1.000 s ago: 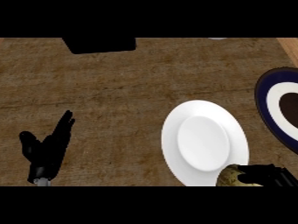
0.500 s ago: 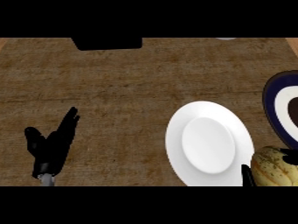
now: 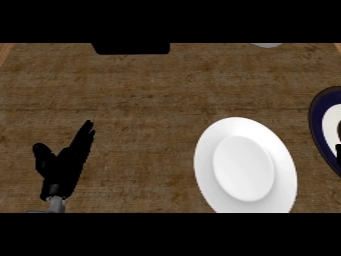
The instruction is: Pick the squash from the plate and place it in the plate
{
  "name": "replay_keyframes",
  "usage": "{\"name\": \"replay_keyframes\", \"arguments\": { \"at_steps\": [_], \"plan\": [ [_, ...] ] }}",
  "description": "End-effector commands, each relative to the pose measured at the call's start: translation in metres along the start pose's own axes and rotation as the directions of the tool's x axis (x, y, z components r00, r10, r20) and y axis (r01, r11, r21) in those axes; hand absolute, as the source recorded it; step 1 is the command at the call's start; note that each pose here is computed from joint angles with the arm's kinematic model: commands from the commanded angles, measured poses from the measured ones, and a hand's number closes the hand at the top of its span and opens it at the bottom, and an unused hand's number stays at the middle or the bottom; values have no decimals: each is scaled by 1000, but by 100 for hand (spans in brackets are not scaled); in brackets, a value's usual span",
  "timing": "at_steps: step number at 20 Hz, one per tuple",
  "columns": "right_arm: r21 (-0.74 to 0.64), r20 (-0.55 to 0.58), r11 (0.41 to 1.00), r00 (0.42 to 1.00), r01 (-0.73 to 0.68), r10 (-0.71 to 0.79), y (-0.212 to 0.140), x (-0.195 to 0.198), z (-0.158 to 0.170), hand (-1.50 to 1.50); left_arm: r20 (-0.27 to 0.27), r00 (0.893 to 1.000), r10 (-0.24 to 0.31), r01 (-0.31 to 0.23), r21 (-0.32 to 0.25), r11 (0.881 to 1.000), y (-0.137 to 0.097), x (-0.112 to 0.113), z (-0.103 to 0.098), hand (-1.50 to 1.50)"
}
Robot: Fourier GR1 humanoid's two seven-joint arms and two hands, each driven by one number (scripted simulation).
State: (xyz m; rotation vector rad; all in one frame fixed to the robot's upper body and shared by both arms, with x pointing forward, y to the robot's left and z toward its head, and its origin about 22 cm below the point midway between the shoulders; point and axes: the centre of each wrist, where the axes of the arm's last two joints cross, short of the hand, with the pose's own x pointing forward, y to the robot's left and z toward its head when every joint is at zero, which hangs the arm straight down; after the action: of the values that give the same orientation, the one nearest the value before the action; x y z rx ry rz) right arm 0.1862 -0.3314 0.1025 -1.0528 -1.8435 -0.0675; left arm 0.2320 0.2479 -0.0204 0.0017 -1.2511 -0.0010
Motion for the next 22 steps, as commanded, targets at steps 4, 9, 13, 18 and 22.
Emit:
{"name": "replay_keyframes", "arguments": {
  "at_steps": [4, 9, 13, 18, 22],
  "plan": [
    [-54, -16, 996, 997, 75, -76, -37, -73, -66, 150, -49, 999, -14, 13, -25, 1000, -12, -7, -4, 0],
    [227, -173, 959, 962, -169, 210, -61, -124, -81, -150, -43, 999, -22, 19, -59, 998, -18, -12, -3, 0],
    [342, -175, 938, 977, -56, 122, -49, -149, -92, -150, -31, 999, -10, 7, -90, 996, -23, -5, -6, 0],
    [325, -132, 932, 984, 159, -122, -27, -166, -103, -150, -43, 999, -23, 21, -52, 998, -27, 2, -15, 0],
    [180, -111, 923, 940, 339, -324, -25, -178, -102, -150, -44, 999, -23, 21, -36, 999, -20, -12, -6, 0]
  ]
}}
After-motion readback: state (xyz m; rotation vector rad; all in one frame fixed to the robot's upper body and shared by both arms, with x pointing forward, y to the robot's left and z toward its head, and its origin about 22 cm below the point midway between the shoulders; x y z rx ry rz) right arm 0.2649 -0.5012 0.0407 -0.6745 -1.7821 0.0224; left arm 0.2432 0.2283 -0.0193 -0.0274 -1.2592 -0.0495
